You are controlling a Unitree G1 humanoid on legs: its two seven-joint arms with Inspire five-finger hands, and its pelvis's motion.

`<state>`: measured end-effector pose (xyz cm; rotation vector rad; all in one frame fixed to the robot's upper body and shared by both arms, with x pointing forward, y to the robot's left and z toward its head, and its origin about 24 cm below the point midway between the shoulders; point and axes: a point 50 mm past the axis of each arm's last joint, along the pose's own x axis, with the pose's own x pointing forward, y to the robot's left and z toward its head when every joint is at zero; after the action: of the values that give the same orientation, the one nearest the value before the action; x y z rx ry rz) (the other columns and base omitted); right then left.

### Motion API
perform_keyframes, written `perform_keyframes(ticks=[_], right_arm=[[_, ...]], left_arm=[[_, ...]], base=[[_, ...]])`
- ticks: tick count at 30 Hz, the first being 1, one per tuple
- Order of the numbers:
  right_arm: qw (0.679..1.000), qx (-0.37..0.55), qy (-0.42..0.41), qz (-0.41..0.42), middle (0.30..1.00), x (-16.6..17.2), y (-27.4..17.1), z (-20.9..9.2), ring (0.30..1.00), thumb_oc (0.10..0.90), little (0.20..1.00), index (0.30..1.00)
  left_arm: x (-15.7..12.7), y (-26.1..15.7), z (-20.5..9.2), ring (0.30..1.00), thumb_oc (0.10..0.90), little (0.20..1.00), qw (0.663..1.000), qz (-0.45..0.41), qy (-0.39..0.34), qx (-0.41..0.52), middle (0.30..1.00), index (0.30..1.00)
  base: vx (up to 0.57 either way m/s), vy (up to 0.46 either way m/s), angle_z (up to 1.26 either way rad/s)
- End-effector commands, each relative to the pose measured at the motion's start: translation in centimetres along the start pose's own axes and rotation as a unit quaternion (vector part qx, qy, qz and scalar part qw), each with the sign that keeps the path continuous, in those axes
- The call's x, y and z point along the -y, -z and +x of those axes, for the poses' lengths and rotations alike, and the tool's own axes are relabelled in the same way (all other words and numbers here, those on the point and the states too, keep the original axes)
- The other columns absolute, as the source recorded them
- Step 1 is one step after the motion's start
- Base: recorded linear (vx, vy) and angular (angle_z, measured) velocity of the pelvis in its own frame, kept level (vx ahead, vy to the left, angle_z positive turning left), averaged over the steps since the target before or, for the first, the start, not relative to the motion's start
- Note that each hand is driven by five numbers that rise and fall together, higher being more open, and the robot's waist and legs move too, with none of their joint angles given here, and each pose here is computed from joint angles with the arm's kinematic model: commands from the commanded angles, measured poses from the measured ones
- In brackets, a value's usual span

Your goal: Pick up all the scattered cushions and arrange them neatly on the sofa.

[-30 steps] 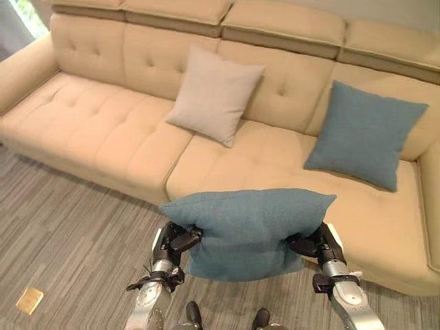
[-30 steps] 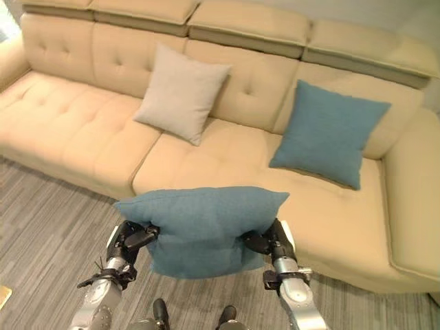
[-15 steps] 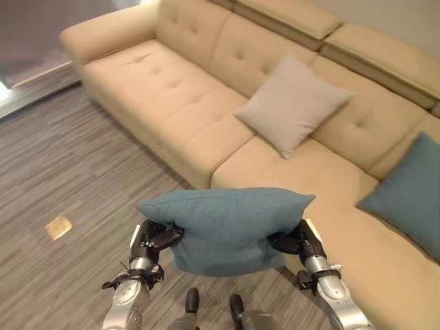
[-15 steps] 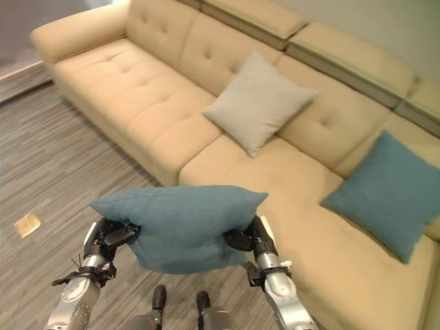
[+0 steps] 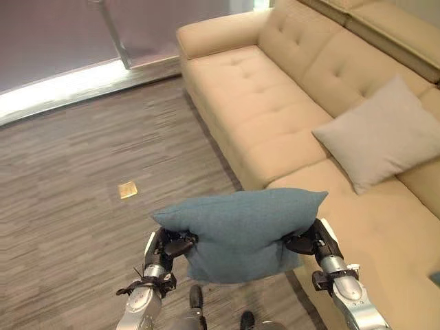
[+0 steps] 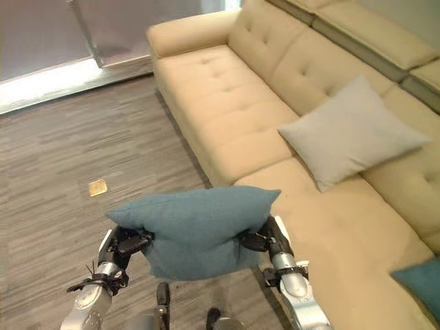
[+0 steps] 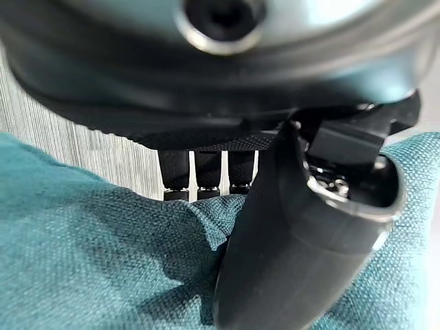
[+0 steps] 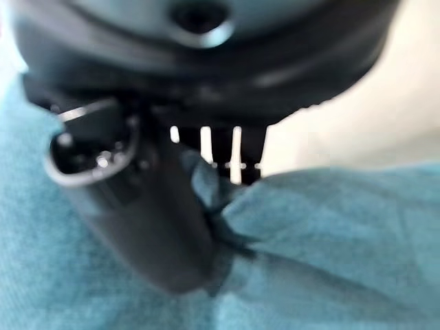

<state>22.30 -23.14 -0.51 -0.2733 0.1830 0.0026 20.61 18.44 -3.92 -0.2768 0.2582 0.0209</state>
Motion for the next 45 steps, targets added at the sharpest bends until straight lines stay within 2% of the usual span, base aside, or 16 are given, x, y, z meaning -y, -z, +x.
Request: perform_keyframes(ticks=[1,7,17,27,39,45], right_arm=[[0.976,0.208,-0.054,0.043,0.300,-3.5,-8.2,1.6,0.300,0.400,0.300,0.300],[0.970,0.226,-0.078,0.037,0.300,-5.1,-9.2,1.9,0.300,0.400,0.300,0.300],[0.970,0.220,-0.087,0.047,0.300,-5.4,-9.1,1.9,0.300,0.400,0.300,0.300],[0.975,0.208,-0.073,0.038,0.300,-4.2,-8.2,1.6,0.300,0.400,0.300,0.300],[0.974,0.221,-0.046,0.029,0.300,-2.6,-9.1,2.4,0.300,0.400,0.300,0.300],[0.972,0.227,-0.060,0.024,0.300,-3.4,-9.6,2.5,0.300,0.400,0.300,0.300]], left_arm=[[4.6,-6.1,1.6,0.300,0.400,0.300,0.979,0.035,0.145,0.141,0.300,0.300],[4.5,-6.6,1.5,0.300,0.400,0.300,0.978,0.047,0.143,0.146,0.300,0.300],[4.2,-6.3,1.5,0.300,0.400,0.300,0.979,0.057,0.134,0.140,0.300,0.300],[5.0,-6.3,1.7,0.300,0.400,0.300,0.978,0.042,0.139,0.149,0.300,0.300],[4.9,-8.3,1.7,0.300,0.400,0.300,0.971,0.043,0.148,0.183,0.300,0.300],[5.1,-8.5,1.5,0.300,0.400,0.300,0.970,0.036,0.153,0.186,0.300,0.300]], base=[[0.25,0.103,0.21],[0.24,0.193,-0.07],[0.22,0.080,0.12],[0.41,-0.058,0.33],[0.24,-0.034,0.16],[0.31,0.173,-0.16]])
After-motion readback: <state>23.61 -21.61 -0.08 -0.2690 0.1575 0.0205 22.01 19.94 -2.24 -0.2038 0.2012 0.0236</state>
